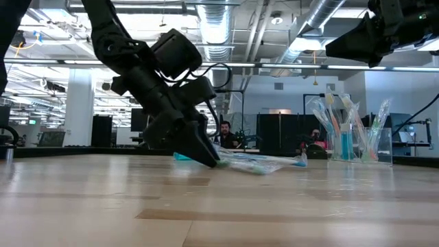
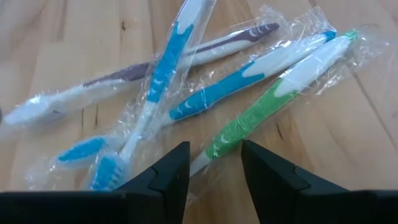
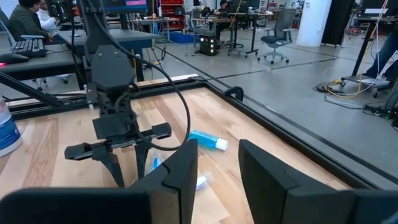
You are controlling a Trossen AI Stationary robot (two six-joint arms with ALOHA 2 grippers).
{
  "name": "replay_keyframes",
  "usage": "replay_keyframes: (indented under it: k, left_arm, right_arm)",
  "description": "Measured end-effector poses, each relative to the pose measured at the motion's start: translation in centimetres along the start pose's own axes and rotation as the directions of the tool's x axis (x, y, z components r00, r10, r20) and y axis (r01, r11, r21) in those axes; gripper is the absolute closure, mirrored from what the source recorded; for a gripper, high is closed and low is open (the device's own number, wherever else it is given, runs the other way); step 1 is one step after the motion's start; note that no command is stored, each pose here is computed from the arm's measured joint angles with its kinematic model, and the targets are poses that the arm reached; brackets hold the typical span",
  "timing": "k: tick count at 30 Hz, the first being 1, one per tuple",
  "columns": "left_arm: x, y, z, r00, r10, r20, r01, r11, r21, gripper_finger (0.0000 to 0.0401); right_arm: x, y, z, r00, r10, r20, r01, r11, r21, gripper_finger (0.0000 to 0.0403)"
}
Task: Pick & Place toothbrushing station
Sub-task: Put the green toothbrush into the transparent organizer
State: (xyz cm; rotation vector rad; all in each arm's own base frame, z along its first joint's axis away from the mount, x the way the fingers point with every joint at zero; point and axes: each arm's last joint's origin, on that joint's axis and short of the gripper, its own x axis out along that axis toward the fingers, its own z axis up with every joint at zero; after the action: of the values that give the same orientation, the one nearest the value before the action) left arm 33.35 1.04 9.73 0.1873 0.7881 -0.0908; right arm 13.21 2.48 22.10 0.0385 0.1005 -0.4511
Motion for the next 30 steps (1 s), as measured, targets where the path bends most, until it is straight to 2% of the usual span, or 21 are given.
replay_keyframes:
  k: [3,12,24,30]
  left_arm:
    - [0.0,-0.3,0.0,1.000,-0.031,-0.003,0.031,0.999,-0.043,0.0258]
    - [-1.1,-2.4,0.2,0.993,-0.103,-0.056,0.102,0.995,-0.022,0.0258]
    - [-2.9,-3.5,1.0,0.989,-0.131,-0.062,0.131,0.991,-0.007,0.0258]
    - [-3.2,-3.1,1.1,0.990,-0.124,-0.071,0.125,0.992,0.024,0.0258]
  right_arm:
    - [0.0,0.0,0.0,1.000,0.000,0.000,0.000,1.000,0.000,0.0294]
    - [0.1,0.1,-0.1,1.000,0.000,-0.006,0.000,1.000,-0.003,0.0294]
    - [0.3,0.3,-0.3,1.000,-0.001,-0.019,0.001,1.000,-0.016,0.0294]
    - [0.3,0.3,-0.3,1.000,-0.001,-0.017,0.000,1.000,-0.014,0.0294]
